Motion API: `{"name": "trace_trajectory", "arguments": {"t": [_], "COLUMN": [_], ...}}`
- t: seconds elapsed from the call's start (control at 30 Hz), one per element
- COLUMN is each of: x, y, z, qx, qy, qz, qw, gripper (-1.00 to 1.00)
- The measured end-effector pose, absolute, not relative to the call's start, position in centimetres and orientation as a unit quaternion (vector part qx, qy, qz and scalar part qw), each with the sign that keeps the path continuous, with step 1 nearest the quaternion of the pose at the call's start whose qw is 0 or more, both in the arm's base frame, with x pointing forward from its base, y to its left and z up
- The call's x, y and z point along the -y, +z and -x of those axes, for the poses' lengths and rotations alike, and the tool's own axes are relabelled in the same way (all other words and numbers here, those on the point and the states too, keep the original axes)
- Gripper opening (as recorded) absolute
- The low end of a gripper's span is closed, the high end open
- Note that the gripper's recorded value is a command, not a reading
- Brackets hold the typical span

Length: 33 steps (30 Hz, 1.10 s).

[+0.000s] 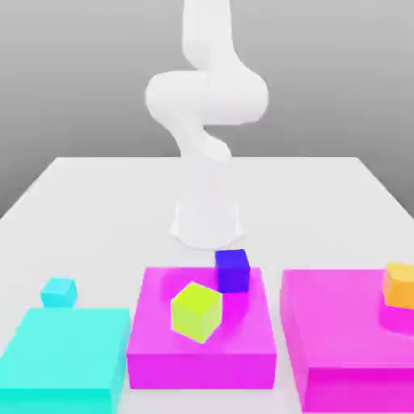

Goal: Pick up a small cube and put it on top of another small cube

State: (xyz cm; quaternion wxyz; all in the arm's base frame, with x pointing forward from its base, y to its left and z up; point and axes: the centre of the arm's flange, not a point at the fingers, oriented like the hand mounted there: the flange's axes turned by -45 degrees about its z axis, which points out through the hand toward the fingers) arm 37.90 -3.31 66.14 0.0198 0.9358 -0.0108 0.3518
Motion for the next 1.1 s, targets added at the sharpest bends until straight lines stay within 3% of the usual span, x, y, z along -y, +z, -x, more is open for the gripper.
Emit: {"name": "trace_trajectory", "arguments": {"t": [0.17,0.33,0.5,0.67,0.9,0.93,1.1], "x": [11.5,19.0,24.8,27.9,28.2,28.1,28.1], "y": [54.3,42.6,31.4,21.4,13.7,13.0,13.0], "z": [-41.8,-40.8,-35.9,-28.0,-26.1,-26.0,-26.0], "qx": [0.019,0.028,0.038,0.050,0.049,0.049,0.049], "qy": [0.263,0.176,0.093,0.017,0.000,0.000,-0.001], "qz": [-0.963,-0.982,-0.994,-0.999,-0.999,-0.999,-0.999], "qw": [0.053,0.061,0.046,0.010,0.001,0.001,0.000], "gripper": [0.00,0.00,0.00,0.00,0.00,-1.00,-1.00]}}
